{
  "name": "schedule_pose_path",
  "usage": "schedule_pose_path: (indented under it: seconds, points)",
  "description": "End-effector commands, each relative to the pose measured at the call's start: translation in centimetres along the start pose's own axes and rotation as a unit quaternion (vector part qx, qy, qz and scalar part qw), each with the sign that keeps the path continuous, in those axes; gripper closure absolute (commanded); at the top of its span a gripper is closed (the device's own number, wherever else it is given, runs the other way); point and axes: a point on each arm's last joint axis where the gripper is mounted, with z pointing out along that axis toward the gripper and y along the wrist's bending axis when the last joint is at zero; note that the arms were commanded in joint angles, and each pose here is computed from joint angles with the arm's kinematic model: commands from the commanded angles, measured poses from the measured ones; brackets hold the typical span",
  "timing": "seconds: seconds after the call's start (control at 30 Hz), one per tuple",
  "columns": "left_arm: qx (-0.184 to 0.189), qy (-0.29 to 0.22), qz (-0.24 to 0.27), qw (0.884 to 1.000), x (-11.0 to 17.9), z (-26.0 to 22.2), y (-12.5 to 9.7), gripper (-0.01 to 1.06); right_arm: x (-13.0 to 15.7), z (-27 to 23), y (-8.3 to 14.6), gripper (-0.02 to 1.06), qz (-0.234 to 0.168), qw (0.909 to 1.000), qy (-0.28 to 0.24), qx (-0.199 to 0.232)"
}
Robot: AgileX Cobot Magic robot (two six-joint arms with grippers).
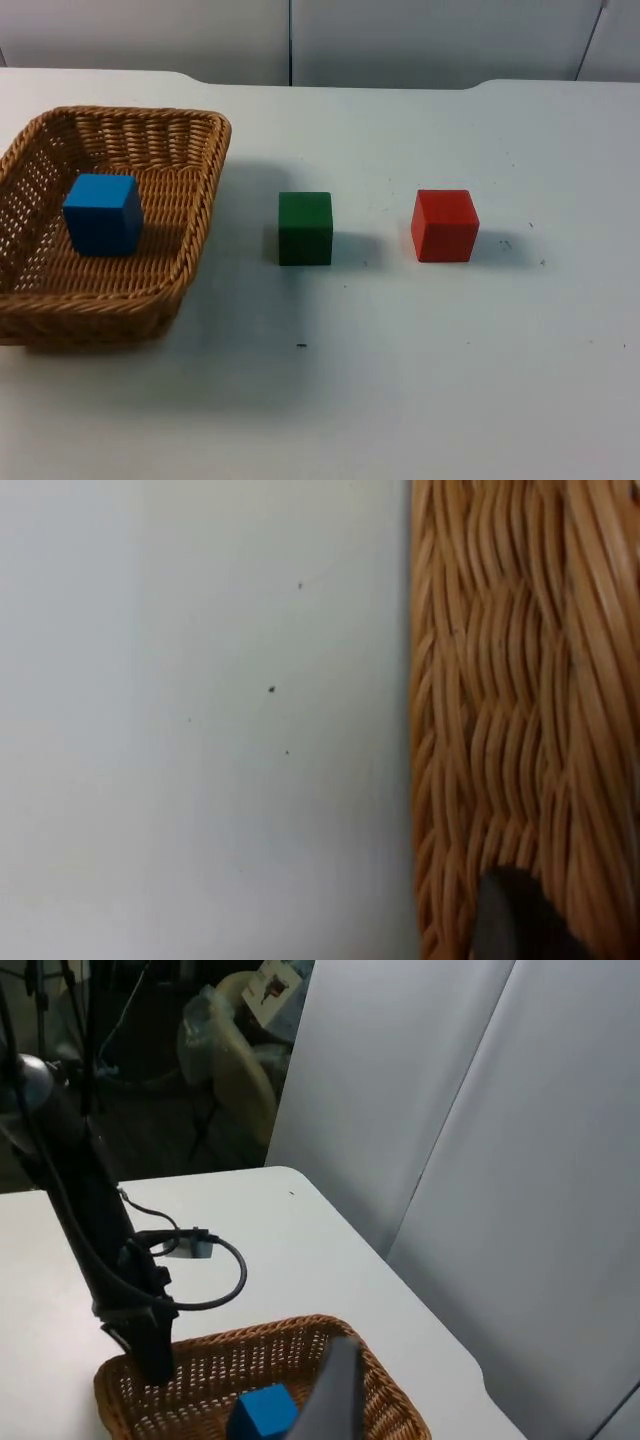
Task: Pick up the basket with the left hand and place the blue cube into the basket with the right hand.
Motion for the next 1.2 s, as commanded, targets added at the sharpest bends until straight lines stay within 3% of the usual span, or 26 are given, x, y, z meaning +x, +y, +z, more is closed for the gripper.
schedule_pose_path:
  seconds: [0.0,0.43,0.57,0.73,0.77,0.87,1.07,1.17]
  points:
    - [0.026,-0.008,-0.004,1.000,-0.5,0.2,-0.4,1.05,0.1,-0.3,0.0,0.29,0.006,1.0000,0.005,-0.002]
    - [0.008,-0.010,0.004,1.000,-0.5,0.8,0.4,1.05,0.3,-0.3,0.1,0.29,0.006,0.9998,0.015,-0.008]
    - [0.007,-0.010,0.010,1.000,-0.5,0.8,0.4,0.99,0.3,-0.3,0.1,0.29,0.006,0.9998,0.016,-0.008]
    - [0.005,-0.011,0.014,1.000,-0.5,0.8,0.5,0.69,0.4,-0.3,0.2,0.29,0.008,0.9997,0.021,-0.012]
    - [0.005,-0.011,0.014,1.000,-0.5,0.8,0.5,0.69,0.4,-0.3,0.2,0.29,0.008,0.9997,0.021,-0.012]
    - [0.003,-0.014,0.017,1.000,-0.8,0.7,0.4,0.54,0.6,-0.3,0.3,0.29,0.008,0.9994,0.029,-0.016]
    - [-0.011,-0.012,0.046,0.999,-1.2,-0.2,0.1,0.35,0.7,-0.3,0.3,0.29,0.008,0.9992,0.035,-0.019]
    - [-0.017,-0.013,0.057,0.998,-1.5,-0.7,-0.1,0.34,0.7,-0.3,0.3,0.29,0.008,0.9992,0.035,-0.019]
